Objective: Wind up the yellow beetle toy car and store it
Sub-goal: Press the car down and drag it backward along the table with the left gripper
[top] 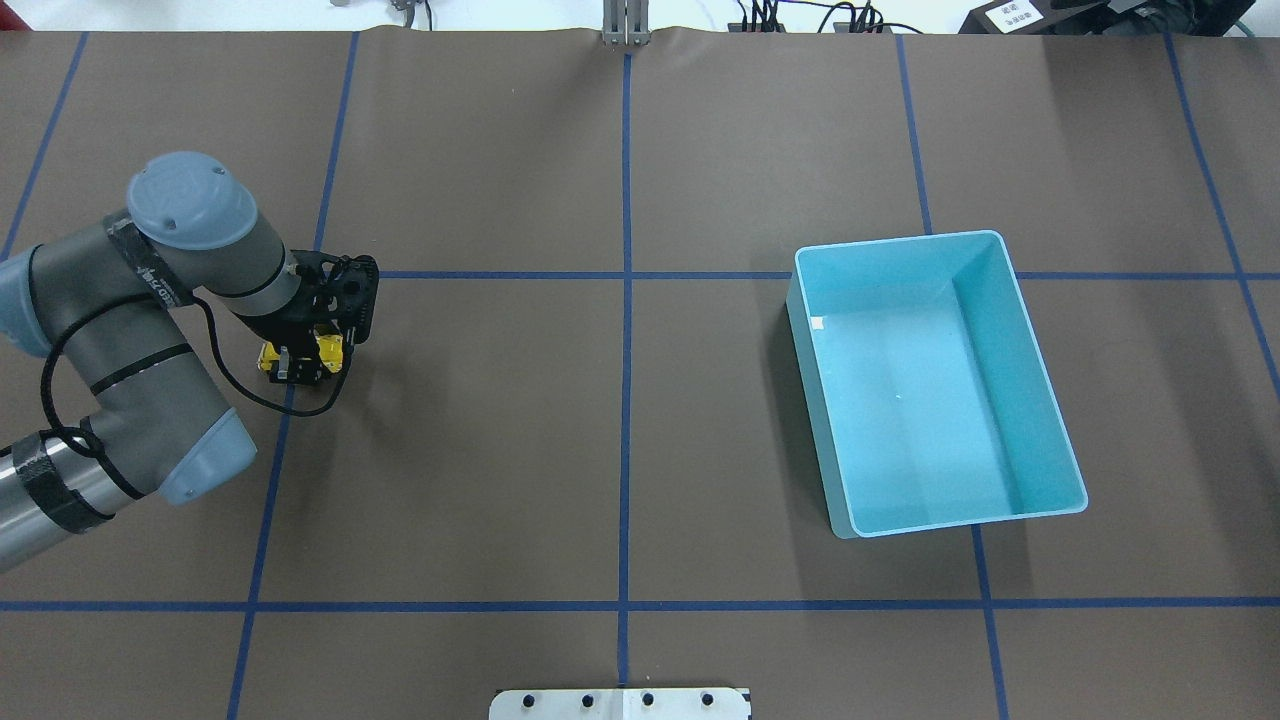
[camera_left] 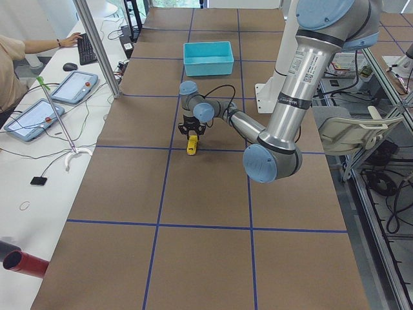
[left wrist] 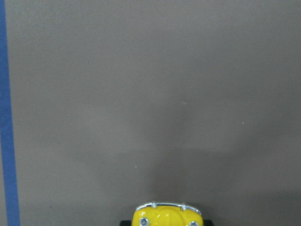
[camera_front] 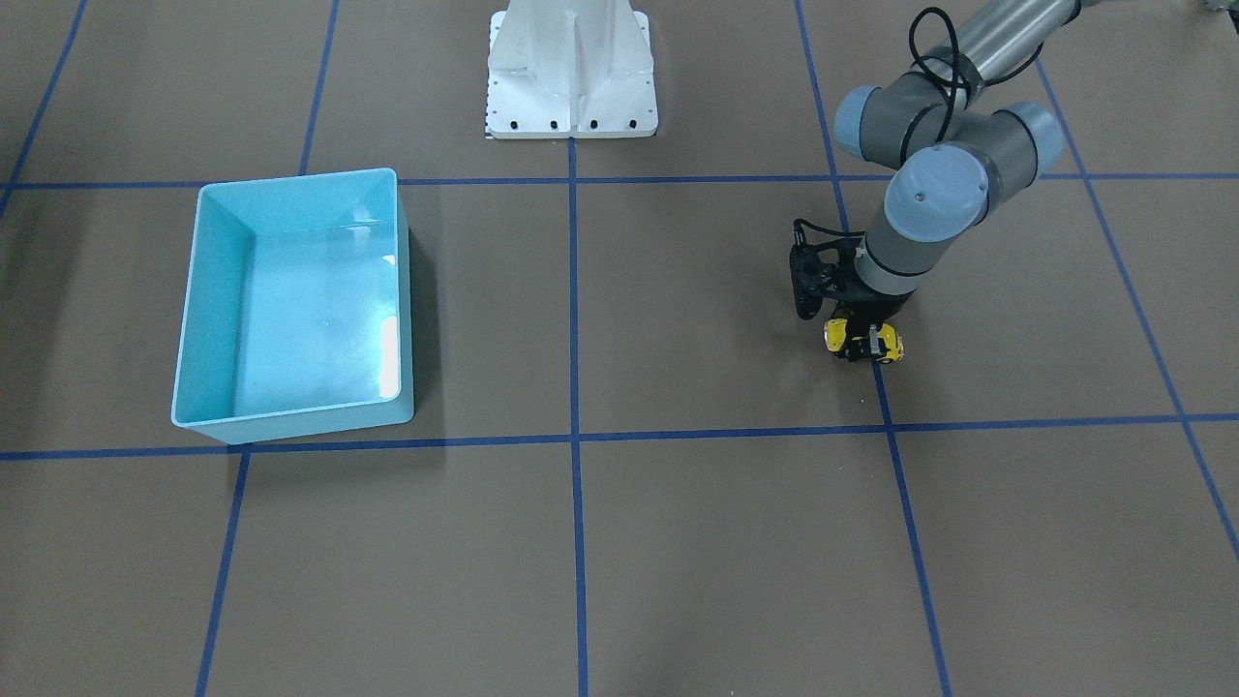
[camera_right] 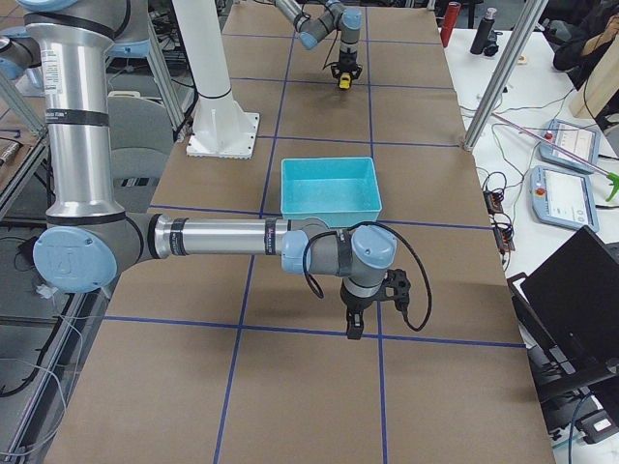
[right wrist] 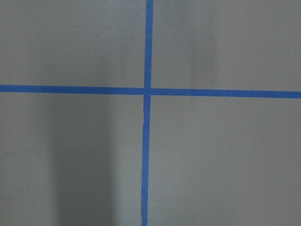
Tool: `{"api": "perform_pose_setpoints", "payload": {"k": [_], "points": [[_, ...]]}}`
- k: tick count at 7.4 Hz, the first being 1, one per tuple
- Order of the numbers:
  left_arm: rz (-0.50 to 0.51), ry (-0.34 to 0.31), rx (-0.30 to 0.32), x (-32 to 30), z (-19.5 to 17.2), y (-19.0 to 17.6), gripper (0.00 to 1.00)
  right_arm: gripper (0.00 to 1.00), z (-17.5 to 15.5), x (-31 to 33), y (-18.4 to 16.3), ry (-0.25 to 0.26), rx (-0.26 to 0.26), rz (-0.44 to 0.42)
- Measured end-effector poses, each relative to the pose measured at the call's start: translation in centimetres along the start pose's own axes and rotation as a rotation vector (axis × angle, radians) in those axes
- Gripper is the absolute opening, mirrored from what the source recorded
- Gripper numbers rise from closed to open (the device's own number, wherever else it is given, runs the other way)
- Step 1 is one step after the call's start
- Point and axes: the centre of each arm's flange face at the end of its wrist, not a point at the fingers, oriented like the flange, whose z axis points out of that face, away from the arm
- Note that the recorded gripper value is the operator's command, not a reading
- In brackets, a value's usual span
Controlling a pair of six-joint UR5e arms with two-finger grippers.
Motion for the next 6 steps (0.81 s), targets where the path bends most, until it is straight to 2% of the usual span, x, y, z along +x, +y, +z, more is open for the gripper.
{"api": "perform_pose_setpoints", "payload": {"k": [6], "points": [[0.001,-0.019,0.030,1.4,1.5,5.8,0.10,1.00,0.0,-0.1,0.0,-0.003,0.000,0.000]]}}
